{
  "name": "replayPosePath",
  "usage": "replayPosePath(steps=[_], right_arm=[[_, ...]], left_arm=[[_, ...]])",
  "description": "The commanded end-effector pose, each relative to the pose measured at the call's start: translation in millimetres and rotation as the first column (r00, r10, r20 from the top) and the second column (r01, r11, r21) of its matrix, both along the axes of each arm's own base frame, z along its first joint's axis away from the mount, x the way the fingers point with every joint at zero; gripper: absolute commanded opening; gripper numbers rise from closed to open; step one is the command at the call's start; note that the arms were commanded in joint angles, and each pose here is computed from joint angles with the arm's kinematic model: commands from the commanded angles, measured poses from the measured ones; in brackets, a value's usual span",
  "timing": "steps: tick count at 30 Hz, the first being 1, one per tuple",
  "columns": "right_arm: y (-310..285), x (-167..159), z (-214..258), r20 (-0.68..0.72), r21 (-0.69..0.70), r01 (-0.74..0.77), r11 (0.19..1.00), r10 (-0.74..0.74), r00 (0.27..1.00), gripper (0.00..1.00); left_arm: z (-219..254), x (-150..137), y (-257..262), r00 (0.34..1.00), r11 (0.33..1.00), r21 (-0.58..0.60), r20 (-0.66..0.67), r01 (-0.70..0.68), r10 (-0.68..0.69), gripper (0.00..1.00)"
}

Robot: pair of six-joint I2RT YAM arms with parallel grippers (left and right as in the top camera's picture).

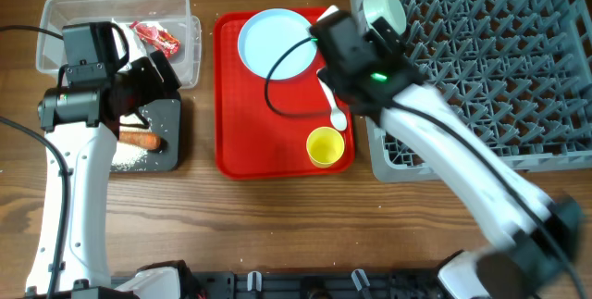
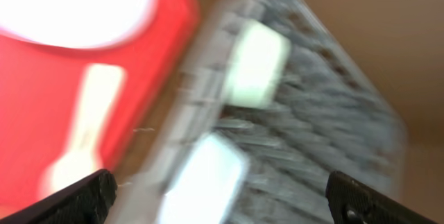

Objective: Sort waste into correct bins and load items into the dishwasher rack
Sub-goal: 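Reach the right gripper to the light blue plate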

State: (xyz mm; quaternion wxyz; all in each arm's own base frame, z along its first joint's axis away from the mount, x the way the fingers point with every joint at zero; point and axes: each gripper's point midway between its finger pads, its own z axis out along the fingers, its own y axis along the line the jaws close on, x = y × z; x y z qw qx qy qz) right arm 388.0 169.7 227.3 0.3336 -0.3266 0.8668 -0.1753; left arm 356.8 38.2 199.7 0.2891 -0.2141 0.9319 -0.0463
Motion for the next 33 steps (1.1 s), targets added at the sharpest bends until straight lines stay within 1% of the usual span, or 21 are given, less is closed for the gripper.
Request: replayPosePath(steps=[1, 2, 3, 4, 5, 7, 9, 10, 11, 12, 13, 14, 16, 18, 19, 20, 22, 24, 28, 30, 33], right_arm=[[76.4, -69.1, 44.8, -0.084, 0.475, -0.289, 0.831, 0.37, 0.925, 1.0], [82.8, -80.1, 48.7, -0.094, 0.516, -0.313, 0.797, 0.416, 0.905, 1.0], [94.2, -93.4, 54.8, -0.096, 0.578, -0.346, 0.739, 0.484, 0.87, 0.99], [104.7, -97.4, 56.3, -0.089, 0.618, -0.369, 0.695, 0.527, 0.845, 1.0], [109.3, -95.2, 56.2, -0.081, 0.628, -0.375, 0.682, 0.536, 0.84, 1.0], [118.1, -82.3, 51.6, -0.086, 0.662, -0.326, 0.675, 0.501, 0.861, 1.0], [121.2, -61.5, 36.7, -0.123, 0.675, -0.225, 0.703, 0.408, 0.905, 0.99], [120.0, -52.4, 27.5, -0.146, 0.67, -0.173, 0.722, 0.357, 0.923, 0.97], [114.4, -36.1, 10.6, -0.195, 0.661, -0.047, 0.749, 0.232, 0.953, 0.93], [111.1, -27.6, 2.7, -0.215, 0.657, 0.019, 0.753, 0.164, 0.963, 0.92], [108.3, -12.4, -0.8, -0.2, 0.66, 0.073, 0.748, 0.081, 0.976, 0.87], [108.2, -3.9, 0.5, -0.17, 0.66, 0.069, 0.748, 0.059, 0.984, 0.84], [100.8, 21.3, 16.3, -0.059, 0.669, 0.072, 0.74, -0.043, 0.997, 0.72], [105.8, 34.5, 44.4, 0.005, 0.733, 0.055, 0.678, -0.087, 0.996, 0.73], [107.5, 44.8, 73.2, 0.074, 0.765, 0.008, 0.644, -0.101, 0.992, 0.74], [105.3, 53.5, 87.9, 0.104, 0.776, -0.01, 0.63, -0.113, 0.988, 0.74], [105.7, 72.2, 93.9, 0.143, 0.772, -0.033, 0.635, -0.122, 0.982, 0.76], [113.4, 86.0, 67.4, 0.116, 0.744, -0.014, 0.669, -0.108, 0.987, 0.76], [129.0, 94.6, -57.4, -0.142, 0.664, 0.17, 0.729, -0.1, 0.985, 0.75], [129.3, 93.3, -105.8, -0.236, 0.62, 0.248, 0.745, -0.124, 0.964, 0.7], [120.6, 97.3, -142.6, -0.291, 0.58, 0.309, 0.754, -0.163, 0.943, 0.58]], left_arm=[[3.6, 2.3, 3.7, 1.0, 1.0, 0.003, 0.009, -0.014, 0.014, 1.0], [3.6, 2.3, 3.7, 1.0, 1.0, 0.003, 0.009, -0.014, 0.014, 1.0], [3.6, 2.3, 3.7, 1.0, 1.0, 0.003, 0.009, -0.014, 0.014, 1.0], [3.6, 2.3, 3.7, 1.0, 1.0, 0.003, 0.009, -0.014, 0.014, 1.0], [3.6, 2.3, 3.7, 1.0, 1.0, 0.003, 0.009, -0.014, 0.014, 1.0], [3.6, 2.3, 3.7, 1.0, 1.0, 0.003, 0.009, -0.014, 0.014, 1.0], [3.6, 2.3, 3.7, 1.0, 1.0, 0.003, 0.009, -0.014, 0.014, 1.0], [3.6, 2.3, 3.7, 1.0, 1.0, 0.003, 0.009, -0.014, 0.014, 1.0], [3.6, 2.3, 3.7, 1.0, 1.0, 0.003, 0.009, -0.014, 0.014, 1.0], [3.6, 2.3, 3.7, 1.0, 1.0, 0.003, 0.009, -0.014, 0.014, 1.0], [3.6, 2.3, 3.7, 1.0, 1.0, 0.003, 0.009, -0.014, 0.014, 1.0], [3.6, 2.3, 3.7, 1.0, 1.0, 0.003, 0.009, -0.014, 0.014, 1.0], [3.6, 2.3, 3.7, 1.0, 1.0, 0.003, 0.009, -0.014, 0.014, 1.0], [3.6, 2.3, 3.7, 1.0, 1.0, 0.003, 0.009, -0.014, 0.014, 1.0], [3.6, 2.3, 3.7, 1.0, 1.0, 0.003, 0.009, -0.014, 0.014, 1.0], [3.6, 2.3, 3.7, 1.0, 1.0, 0.003, 0.009, -0.014, 0.014, 1.0], [3.6, 2.3, 3.7, 1.0, 1.0, 0.003, 0.009, -0.014, 0.014, 1.0], [3.6, 2.3, 3.7, 1.0, 1.0, 0.003, 0.009, -0.014, 0.014, 1.0], [3.6, 2.3, 3.7, 1.0, 1.0, 0.003, 0.009, -0.014, 0.014, 1.0], [3.6, 2.3, 3.7, 1.0, 1.0, 0.003, 0.009, -0.014, 0.014, 1.0], [3.6, 2.3, 3.7, 1.0, 1.0, 0.003, 0.009, -0.014, 0.014, 1.0]])
